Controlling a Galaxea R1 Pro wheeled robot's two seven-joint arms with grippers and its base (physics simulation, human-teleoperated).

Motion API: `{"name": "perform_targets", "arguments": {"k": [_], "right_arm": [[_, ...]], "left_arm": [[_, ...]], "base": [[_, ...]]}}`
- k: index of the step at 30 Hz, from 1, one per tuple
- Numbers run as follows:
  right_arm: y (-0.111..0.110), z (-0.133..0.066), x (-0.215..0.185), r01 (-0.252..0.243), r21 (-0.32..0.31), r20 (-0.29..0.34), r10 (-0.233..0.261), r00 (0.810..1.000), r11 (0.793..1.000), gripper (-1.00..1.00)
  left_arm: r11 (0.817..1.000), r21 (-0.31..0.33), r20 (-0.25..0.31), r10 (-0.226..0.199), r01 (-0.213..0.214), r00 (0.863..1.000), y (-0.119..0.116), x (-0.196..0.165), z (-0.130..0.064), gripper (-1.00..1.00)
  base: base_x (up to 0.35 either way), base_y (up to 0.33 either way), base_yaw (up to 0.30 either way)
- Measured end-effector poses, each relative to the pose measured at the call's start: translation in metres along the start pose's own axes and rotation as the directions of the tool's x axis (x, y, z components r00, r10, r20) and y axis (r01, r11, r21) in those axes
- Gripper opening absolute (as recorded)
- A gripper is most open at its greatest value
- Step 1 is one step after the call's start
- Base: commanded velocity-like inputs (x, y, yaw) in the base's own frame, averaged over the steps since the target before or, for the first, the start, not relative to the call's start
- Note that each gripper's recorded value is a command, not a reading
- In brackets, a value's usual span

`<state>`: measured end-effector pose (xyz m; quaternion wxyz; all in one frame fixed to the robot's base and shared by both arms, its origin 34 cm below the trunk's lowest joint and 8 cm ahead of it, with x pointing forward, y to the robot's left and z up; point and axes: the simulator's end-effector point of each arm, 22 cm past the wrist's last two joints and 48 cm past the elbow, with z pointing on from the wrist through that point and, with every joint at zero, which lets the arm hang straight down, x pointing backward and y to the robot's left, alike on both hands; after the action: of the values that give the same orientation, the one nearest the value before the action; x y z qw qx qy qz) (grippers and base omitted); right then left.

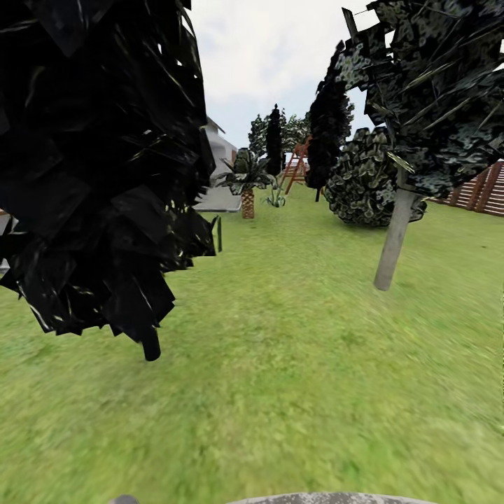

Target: In the garden, pick up the pesticide atomizer on the floor and spray pesticide onto both trees until each tree trunk is fully covered.

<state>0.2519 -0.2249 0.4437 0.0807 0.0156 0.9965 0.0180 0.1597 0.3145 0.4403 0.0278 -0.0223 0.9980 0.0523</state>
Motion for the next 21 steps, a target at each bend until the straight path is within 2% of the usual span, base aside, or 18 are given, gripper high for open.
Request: {"name": "perform_targets", "arguments": {"k": [21], "right_arm": [[-0.0003, 0.0000, 0.0000, 0.001, 0.001, 0.000, -0.001, 1.000, 1.000, 1.00]], "left_arm": [[1.000, -0.012, 0.005, -0.003, 0.003, 1.000, 0.0083, -0.0016, 0.0002, 1.00]], "base": [[0.079, -0.270, 0.000]]}}
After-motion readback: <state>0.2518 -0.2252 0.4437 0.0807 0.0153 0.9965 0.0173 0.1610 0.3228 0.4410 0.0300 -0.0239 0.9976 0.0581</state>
